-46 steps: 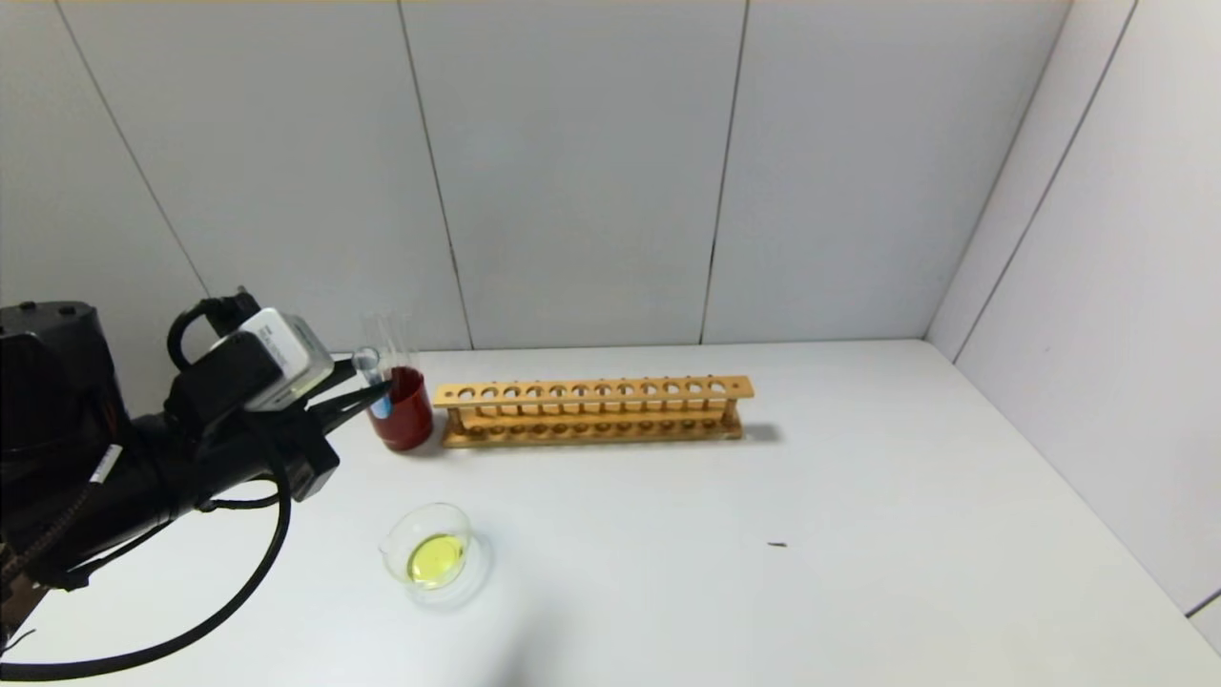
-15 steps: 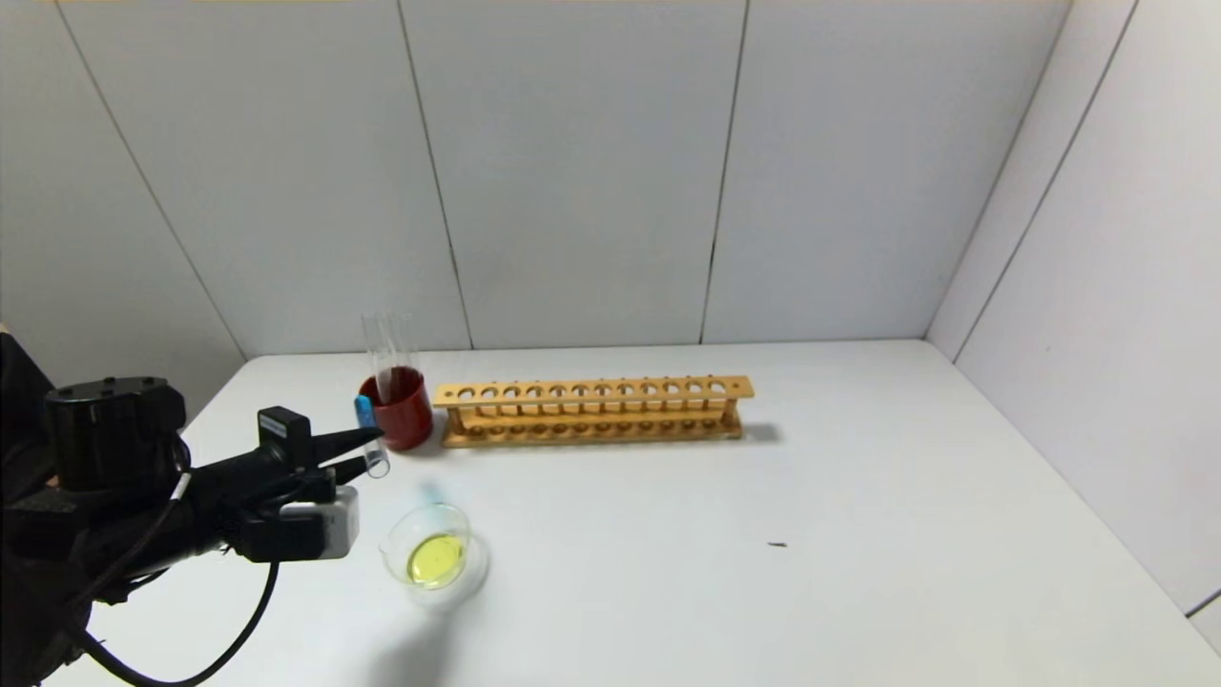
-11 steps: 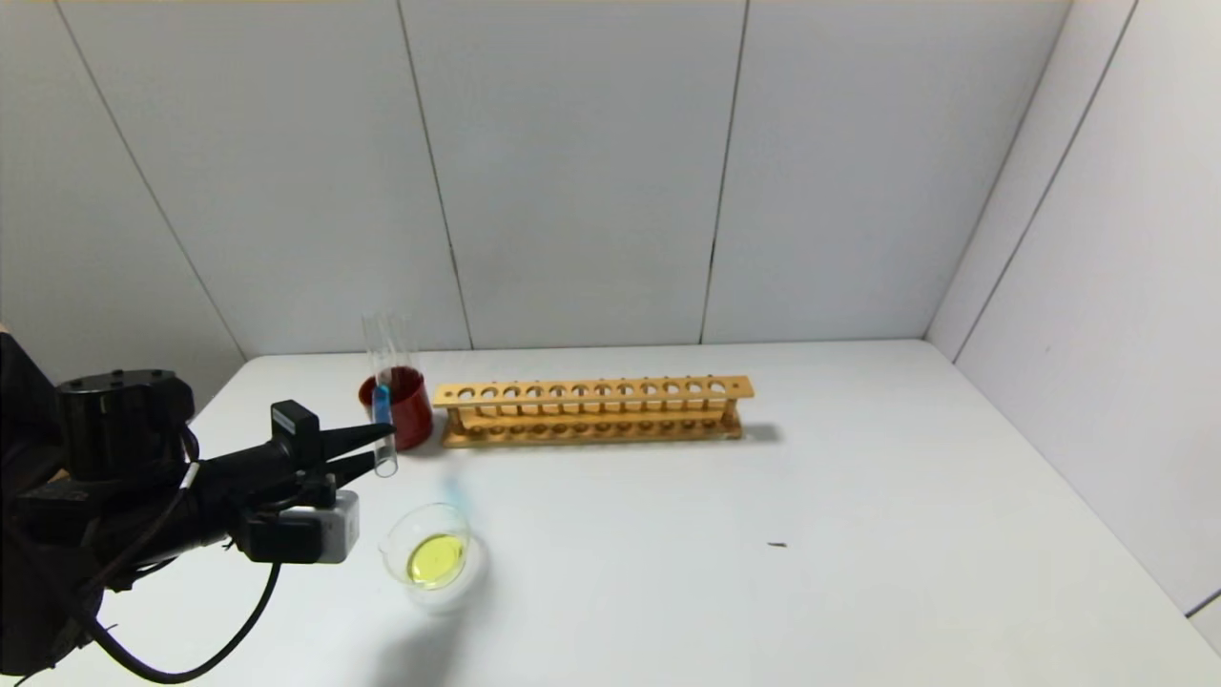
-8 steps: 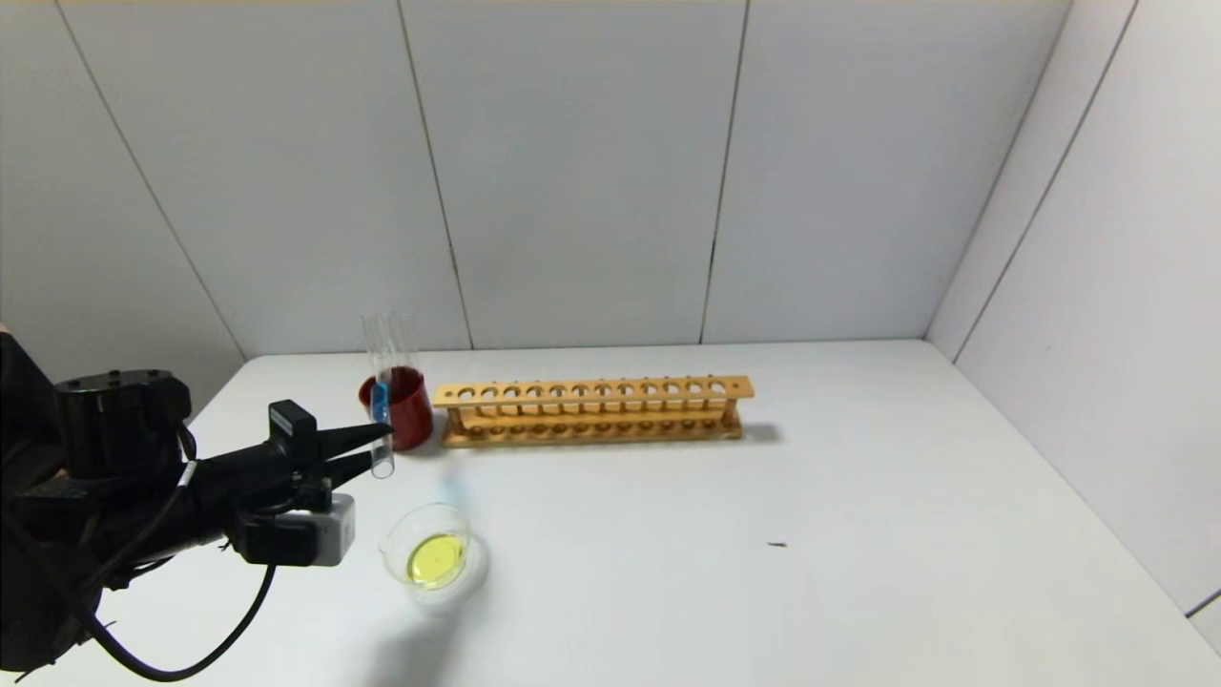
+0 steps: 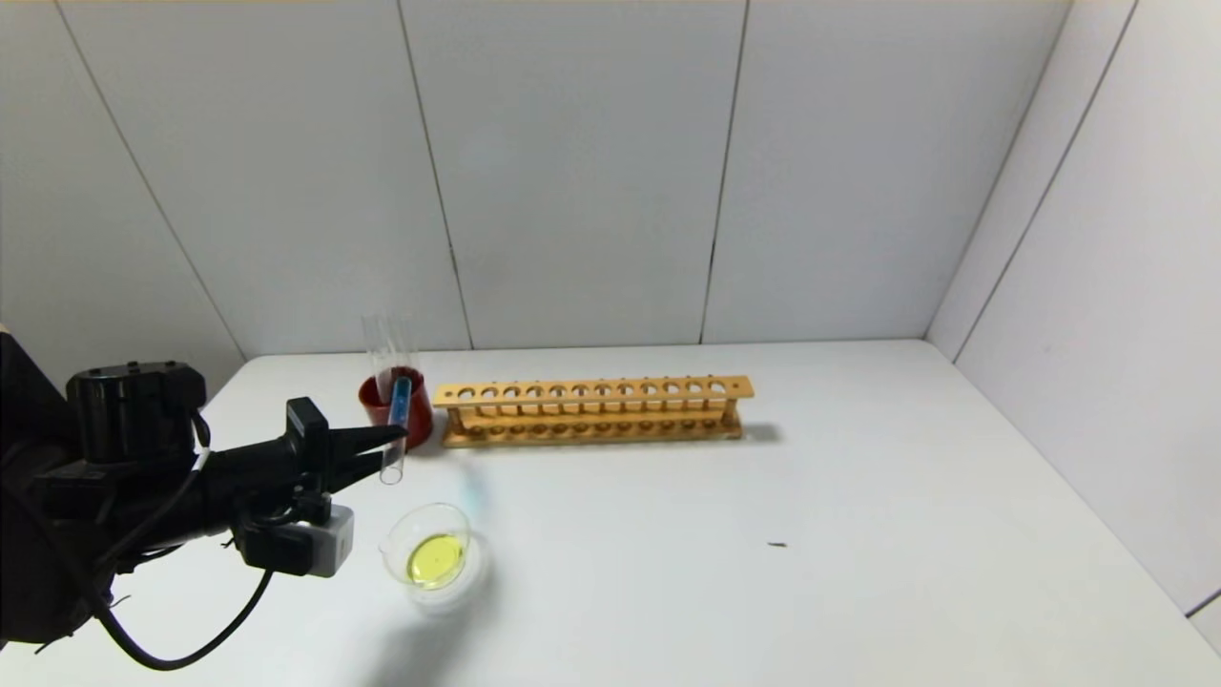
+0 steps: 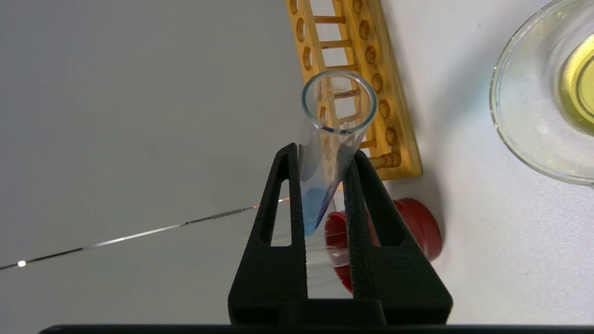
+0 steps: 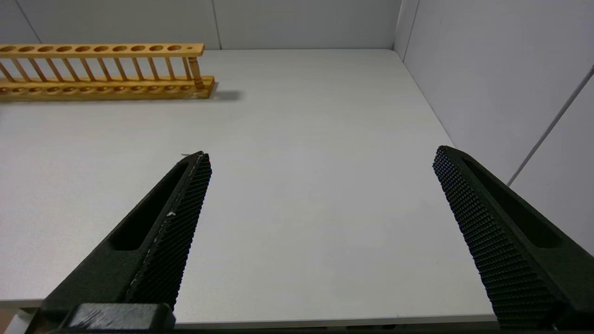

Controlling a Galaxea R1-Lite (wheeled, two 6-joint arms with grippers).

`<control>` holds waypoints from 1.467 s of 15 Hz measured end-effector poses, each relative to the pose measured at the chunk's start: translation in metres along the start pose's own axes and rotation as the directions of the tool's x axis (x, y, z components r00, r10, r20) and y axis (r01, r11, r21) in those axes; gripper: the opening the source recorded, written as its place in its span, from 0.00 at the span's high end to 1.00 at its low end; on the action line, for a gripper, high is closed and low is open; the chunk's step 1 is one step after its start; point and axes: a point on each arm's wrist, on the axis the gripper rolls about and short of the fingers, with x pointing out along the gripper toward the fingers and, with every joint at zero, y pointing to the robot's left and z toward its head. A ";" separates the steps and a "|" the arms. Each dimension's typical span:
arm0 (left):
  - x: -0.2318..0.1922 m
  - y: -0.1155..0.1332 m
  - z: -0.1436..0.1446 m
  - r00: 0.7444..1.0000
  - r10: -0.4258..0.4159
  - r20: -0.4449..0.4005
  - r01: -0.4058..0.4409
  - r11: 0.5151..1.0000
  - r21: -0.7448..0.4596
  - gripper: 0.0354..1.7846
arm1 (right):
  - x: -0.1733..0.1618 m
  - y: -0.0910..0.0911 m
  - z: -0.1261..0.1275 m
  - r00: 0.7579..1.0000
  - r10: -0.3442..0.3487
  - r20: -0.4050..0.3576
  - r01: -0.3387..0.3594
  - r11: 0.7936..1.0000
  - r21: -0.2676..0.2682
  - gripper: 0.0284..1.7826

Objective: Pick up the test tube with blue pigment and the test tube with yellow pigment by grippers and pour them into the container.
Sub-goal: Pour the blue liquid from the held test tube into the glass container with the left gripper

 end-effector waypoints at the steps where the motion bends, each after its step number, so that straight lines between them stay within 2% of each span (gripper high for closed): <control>1: 0.001 0.000 -0.002 1.000 0.001 -0.001 -0.001 1.000 0.013 0.85 | 0.000 0.000 0.000 1.000 0.000 0.000 0.000 1.000 0.000 0.02; 10: 0.011 -0.002 -0.014 1.000 -0.010 0.007 0.009 0.991 0.132 0.85 | 0.000 0.000 0.000 1.000 0.000 0.000 0.000 1.000 0.000 0.02; 17: 0.009 -0.006 -0.027 0.999 -0.015 -0.029 0.022 0.973 0.232 0.85 | 0.000 0.000 0.000 1.000 0.000 0.000 0.000 1.000 0.000 0.02; 22: 0.014 -0.007 -0.029 1.000 -0.018 -0.021 0.023 0.969 0.248 0.85 | 0.000 0.000 0.000 1.000 0.000 0.000 0.000 1.000 0.000 0.02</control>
